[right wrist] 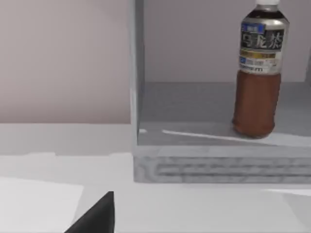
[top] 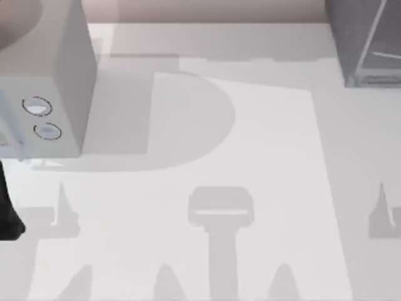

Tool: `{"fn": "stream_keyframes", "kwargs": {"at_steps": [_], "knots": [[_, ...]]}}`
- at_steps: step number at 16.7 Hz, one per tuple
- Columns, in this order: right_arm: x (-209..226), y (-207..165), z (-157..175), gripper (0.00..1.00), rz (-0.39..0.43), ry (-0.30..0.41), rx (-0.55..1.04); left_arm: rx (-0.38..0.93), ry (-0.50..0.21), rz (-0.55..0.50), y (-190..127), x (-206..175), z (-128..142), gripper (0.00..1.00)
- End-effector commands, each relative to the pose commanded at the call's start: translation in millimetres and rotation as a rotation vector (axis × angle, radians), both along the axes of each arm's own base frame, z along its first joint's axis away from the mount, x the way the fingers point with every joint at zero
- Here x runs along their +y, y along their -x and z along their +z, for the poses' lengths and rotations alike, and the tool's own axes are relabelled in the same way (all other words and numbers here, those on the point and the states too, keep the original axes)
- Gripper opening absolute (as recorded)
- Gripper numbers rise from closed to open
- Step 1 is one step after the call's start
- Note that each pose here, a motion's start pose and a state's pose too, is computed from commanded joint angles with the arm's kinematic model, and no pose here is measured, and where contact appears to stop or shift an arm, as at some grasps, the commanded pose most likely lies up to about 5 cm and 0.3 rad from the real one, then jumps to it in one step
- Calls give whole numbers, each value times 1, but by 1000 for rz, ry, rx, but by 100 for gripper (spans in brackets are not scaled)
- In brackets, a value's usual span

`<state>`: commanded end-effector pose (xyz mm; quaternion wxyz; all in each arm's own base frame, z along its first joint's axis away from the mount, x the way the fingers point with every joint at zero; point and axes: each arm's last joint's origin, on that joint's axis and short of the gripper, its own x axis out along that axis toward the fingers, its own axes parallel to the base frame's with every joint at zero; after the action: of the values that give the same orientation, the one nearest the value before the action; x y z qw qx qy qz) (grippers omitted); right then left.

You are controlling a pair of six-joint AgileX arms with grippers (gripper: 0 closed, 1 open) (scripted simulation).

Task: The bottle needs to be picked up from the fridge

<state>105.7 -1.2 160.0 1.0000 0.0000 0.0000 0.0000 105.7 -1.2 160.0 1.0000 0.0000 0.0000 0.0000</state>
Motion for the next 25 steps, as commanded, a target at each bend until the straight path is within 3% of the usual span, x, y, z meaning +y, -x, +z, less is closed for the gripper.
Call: {"fn": "stream_keyframes", "kwargs": {"at_steps": [7, 13, 19, 25], "knots": [[-5, -9, 10, 100, -1, 7, -24, 0, 0, 0, 0, 0, 0, 100], [-25, -45, 17, 100, -7, 16, -21, 0, 0, 0, 0, 0, 0, 100], [-60, -82, -10, 100, -5, -6, 33, 0, 0, 0, 0, 0, 0, 100], [-91, -97, -40, 100, -2, -8, 18, 0, 0, 0, 0, 0, 0, 100]]}}
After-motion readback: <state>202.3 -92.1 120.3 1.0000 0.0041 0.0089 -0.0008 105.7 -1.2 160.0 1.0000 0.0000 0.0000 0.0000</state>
